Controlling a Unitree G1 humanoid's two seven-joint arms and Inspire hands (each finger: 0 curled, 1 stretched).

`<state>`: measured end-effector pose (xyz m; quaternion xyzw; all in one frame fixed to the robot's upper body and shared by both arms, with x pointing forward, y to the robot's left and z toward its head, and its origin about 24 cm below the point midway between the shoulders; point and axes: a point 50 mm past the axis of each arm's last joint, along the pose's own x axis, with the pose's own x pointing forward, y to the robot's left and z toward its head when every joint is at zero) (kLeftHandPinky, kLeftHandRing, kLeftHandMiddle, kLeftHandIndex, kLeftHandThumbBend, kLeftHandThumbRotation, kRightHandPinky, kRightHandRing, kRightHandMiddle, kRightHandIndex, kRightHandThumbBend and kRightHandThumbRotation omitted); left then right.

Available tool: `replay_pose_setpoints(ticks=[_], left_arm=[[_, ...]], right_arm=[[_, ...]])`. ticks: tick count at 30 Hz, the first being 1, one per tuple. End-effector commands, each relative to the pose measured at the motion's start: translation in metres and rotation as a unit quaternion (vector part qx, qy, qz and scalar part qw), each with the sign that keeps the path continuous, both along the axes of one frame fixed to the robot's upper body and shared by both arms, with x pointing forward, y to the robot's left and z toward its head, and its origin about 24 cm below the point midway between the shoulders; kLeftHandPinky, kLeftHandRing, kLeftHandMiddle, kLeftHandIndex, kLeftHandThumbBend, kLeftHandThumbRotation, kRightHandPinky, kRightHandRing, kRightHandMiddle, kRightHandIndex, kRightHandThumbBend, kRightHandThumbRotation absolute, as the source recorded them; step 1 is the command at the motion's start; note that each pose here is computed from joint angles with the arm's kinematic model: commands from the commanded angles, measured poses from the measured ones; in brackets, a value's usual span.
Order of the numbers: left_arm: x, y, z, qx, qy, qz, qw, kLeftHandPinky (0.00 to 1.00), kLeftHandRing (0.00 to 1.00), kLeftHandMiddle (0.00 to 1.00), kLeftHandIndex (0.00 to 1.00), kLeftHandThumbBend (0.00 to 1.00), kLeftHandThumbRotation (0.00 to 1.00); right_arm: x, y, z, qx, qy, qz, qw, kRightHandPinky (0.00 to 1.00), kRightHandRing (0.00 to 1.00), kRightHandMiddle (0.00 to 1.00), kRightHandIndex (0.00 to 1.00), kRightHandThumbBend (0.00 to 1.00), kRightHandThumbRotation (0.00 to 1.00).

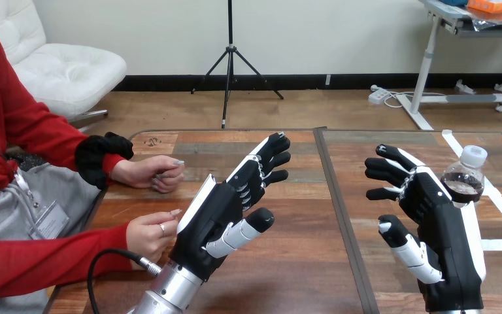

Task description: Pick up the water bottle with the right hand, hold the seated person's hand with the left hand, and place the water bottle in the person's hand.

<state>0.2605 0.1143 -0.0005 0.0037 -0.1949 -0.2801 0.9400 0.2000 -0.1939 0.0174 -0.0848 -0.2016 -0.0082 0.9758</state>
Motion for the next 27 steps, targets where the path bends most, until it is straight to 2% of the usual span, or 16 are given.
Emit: replay_pose_setpoints(ticks=[1, 27], left_arm=[[0.0082, 0.0017, 0.0134, 0.004, -0.037, 0.001, 0.9993, 0.88, 0.93, 0.95, 0.94, 1.0, 0.8], [0.0056, 0.0006, 0.011, 0.001, -0.032, -0.001, 0.9995, 0.87, 0.93, 0.94, 0.93, 1.0, 0.79]], right_arm=[[0.0075, 0.0054, 0.0138, 0.004, -0.043, 0.005, 0.9991, 0.61, 0.74, 0.76, 0.8, 1.0, 0.76], [0.0043, 0.0067, 0.012, 0.009, -0.039, 0.008, 0.9991, 0.61, 0.75, 0.77, 0.81, 1.0, 0.75]])
